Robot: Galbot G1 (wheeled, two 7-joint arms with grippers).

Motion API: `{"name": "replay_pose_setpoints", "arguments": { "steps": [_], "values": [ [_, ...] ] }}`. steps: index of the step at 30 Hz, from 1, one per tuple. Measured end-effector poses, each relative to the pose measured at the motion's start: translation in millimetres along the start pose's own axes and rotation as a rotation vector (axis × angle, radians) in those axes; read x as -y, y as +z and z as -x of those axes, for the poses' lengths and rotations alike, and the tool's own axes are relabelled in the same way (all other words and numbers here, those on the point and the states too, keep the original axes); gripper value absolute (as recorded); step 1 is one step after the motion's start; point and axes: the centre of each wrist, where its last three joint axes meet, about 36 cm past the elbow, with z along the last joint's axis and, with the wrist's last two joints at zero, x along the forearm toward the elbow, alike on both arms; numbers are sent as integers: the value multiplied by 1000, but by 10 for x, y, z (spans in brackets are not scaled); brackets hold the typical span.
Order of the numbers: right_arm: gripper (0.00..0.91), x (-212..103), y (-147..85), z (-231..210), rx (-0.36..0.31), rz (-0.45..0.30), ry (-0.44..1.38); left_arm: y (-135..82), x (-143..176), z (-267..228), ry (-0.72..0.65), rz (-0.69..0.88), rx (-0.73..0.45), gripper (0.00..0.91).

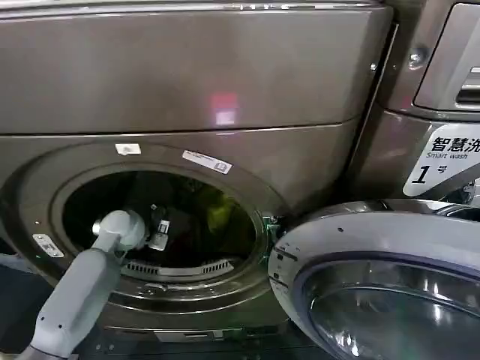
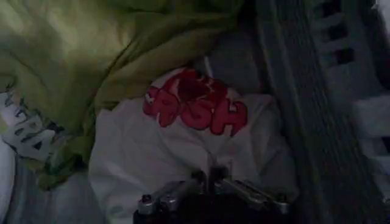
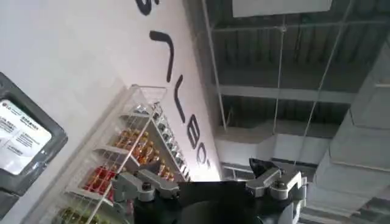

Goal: Grasp the clothes from the dryer.

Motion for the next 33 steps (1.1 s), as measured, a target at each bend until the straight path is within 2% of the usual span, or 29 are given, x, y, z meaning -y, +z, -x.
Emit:
{"name": "replay_pose_setpoints", "arguments": {
  "steps": [10,21,28,33],
  "values": [
    [907,31,-3,-3,0,4,-1,-241,93,-116,-261,-80,74,0],
    [907,79,-4,11,2,2,4,-405,296,-195,-632,-203,131,0],
    [907,101,-13,28,7,1,7,-434,489,-201,-879,-304,247,0],
    [907,98,-12,34,9,3,7,-460,681,-171,-1024,-434,369,0]
  ]
}}
